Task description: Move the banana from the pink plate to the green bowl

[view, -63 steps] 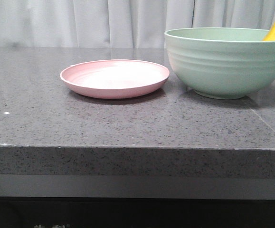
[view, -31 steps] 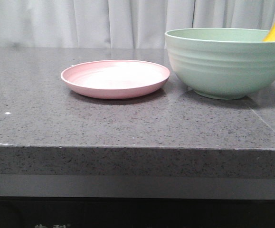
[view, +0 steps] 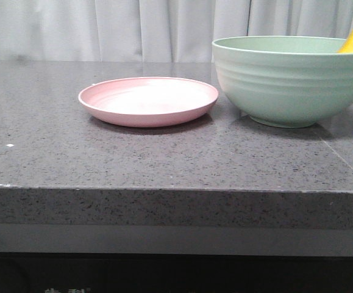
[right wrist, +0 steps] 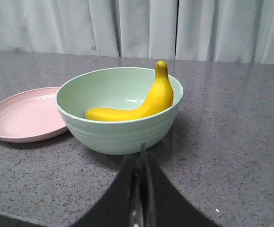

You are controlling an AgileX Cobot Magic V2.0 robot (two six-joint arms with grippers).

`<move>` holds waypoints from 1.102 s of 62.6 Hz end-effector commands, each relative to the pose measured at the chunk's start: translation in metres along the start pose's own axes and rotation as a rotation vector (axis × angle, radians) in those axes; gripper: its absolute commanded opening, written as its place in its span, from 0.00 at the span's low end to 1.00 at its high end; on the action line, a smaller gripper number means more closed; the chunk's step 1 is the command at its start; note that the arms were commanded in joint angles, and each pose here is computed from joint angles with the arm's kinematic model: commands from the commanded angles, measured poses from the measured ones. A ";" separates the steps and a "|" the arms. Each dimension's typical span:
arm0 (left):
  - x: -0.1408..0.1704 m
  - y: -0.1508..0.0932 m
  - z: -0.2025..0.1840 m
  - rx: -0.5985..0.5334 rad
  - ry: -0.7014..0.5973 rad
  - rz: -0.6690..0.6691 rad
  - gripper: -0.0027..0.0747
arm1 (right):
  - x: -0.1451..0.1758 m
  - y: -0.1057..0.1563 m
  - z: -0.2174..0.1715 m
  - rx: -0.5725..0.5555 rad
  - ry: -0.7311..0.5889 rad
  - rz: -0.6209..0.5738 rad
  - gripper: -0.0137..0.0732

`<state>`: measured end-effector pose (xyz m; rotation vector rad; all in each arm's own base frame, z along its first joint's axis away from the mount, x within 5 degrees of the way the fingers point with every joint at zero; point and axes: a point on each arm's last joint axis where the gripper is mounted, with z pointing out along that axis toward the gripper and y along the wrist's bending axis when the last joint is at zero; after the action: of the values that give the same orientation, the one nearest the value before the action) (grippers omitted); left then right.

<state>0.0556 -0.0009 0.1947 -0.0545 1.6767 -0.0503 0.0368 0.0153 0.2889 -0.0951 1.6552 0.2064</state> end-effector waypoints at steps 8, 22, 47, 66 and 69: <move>-0.008 0.001 -0.002 -0.005 -0.121 0.010 0.01 | -0.014 -0.001 -0.001 0.018 -0.087 0.001 0.09; -0.008 0.001 -0.002 -0.005 -0.121 0.010 0.01 | -0.014 -0.001 -0.001 0.018 -0.087 0.001 0.09; -0.008 0.001 -0.002 -0.005 -0.121 0.010 0.01 | -0.014 -0.001 -0.001 0.018 -0.087 0.001 0.09; -0.008 0.001 -0.002 -0.005 -0.121 0.010 0.01 | -0.012 -0.003 0.001 0.040 -0.112 -0.015 0.09; -0.008 0.001 -0.002 -0.005 -0.121 0.010 0.01 | -0.005 -0.007 0.006 0.062 -0.129 -0.019 0.09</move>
<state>0.0558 -0.0005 0.1967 -0.0465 1.6547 -0.0375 0.0394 0.0141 0.2858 -0.0853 1.6378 0.1924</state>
